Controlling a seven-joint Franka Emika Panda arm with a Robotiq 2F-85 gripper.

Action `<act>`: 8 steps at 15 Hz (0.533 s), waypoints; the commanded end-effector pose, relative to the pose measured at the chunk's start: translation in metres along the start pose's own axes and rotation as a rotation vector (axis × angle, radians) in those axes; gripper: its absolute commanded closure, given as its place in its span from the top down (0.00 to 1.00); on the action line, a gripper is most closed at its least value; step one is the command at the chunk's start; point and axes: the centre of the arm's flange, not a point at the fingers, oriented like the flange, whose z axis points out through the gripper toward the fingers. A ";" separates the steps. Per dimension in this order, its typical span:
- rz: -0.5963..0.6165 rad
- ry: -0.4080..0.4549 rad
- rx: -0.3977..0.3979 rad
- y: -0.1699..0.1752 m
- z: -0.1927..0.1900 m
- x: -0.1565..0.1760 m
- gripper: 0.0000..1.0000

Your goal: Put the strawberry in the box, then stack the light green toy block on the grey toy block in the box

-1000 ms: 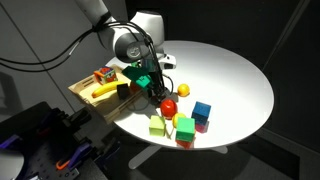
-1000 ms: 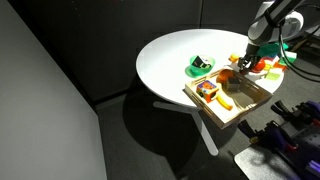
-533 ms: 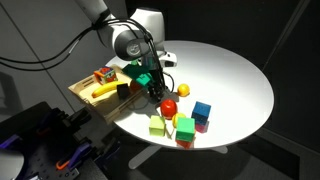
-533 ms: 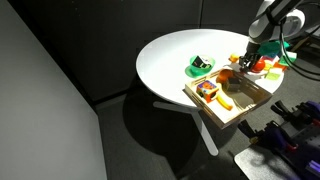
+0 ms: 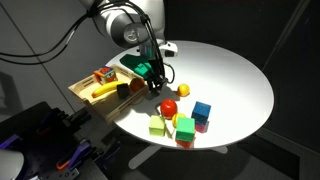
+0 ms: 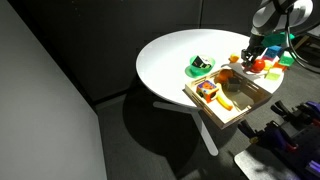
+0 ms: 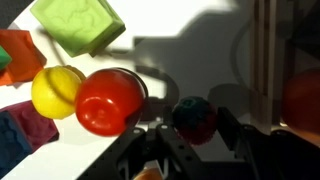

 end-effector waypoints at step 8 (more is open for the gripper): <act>-0.073 0.008 -0.007 -0.050 -0.030 -0.007 0.23</act>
